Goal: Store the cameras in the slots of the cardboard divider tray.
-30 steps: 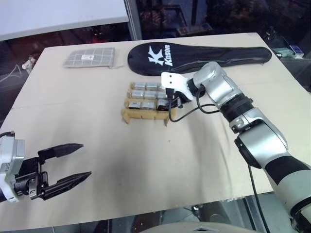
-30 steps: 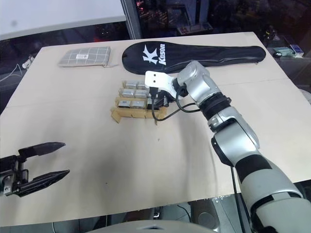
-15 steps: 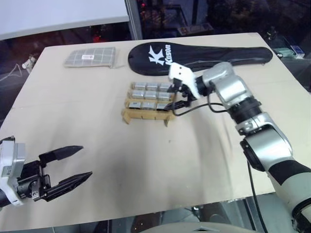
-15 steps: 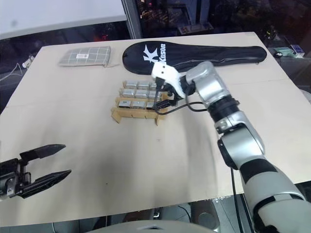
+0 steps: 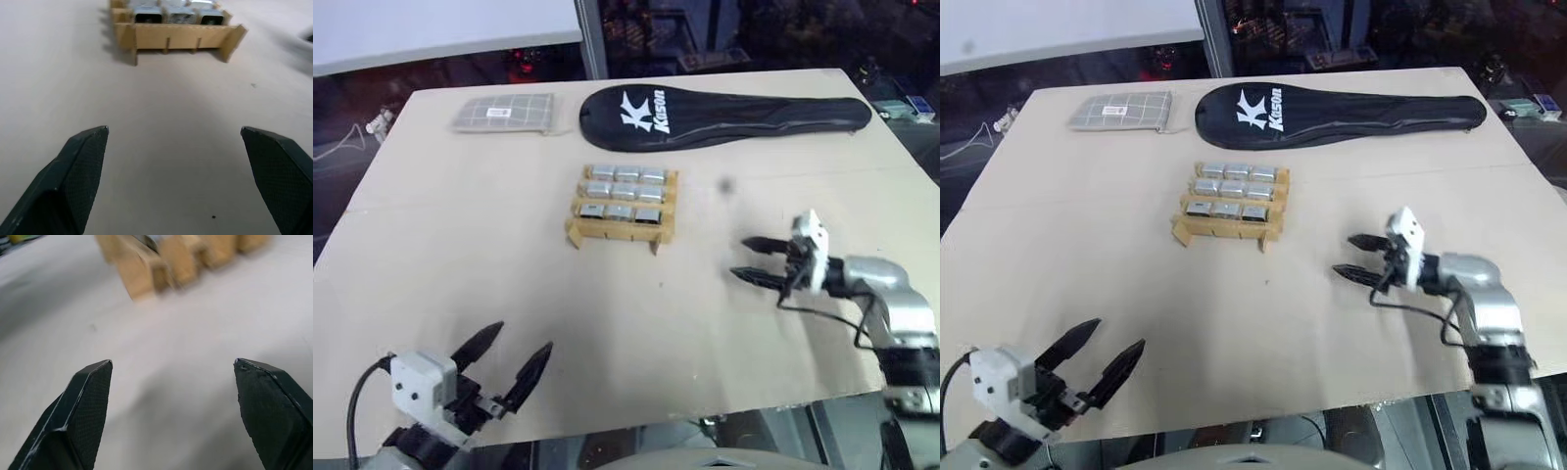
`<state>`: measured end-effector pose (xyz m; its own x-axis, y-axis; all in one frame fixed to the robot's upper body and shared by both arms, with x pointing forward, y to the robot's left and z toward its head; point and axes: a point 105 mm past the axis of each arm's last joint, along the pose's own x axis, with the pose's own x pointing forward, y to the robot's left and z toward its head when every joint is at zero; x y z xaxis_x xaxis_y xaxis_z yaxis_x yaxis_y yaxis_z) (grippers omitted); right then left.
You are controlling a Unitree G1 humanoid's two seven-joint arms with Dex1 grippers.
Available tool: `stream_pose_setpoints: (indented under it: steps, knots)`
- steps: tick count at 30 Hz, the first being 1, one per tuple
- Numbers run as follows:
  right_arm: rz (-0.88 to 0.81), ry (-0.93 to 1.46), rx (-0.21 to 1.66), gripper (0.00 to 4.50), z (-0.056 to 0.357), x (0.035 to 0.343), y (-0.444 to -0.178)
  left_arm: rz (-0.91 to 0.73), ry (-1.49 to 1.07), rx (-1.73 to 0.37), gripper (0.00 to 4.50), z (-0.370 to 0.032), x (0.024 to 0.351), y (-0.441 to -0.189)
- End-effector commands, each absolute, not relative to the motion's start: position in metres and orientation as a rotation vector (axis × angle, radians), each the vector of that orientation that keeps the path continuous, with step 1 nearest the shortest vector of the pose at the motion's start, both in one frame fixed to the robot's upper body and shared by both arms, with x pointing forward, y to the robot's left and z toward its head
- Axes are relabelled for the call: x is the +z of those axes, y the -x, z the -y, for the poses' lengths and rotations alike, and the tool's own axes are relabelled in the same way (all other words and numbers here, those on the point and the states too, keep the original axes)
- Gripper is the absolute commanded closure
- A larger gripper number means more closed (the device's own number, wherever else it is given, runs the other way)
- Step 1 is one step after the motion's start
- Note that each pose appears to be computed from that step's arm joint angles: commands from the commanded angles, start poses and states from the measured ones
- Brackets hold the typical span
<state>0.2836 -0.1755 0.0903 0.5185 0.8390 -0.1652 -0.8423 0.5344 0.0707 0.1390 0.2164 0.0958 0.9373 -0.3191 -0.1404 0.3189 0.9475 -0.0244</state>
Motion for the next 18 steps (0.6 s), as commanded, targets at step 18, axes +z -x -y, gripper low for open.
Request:
stream_pose_setpoints:
  steps: [18]
  knots:
    - [0.061, 0.123, 0.707, 0.58, 0.220, 0.091, -0.223, -0.115, -0.120, -0.511, 0.00, -0.202, 0.079, -0.158]
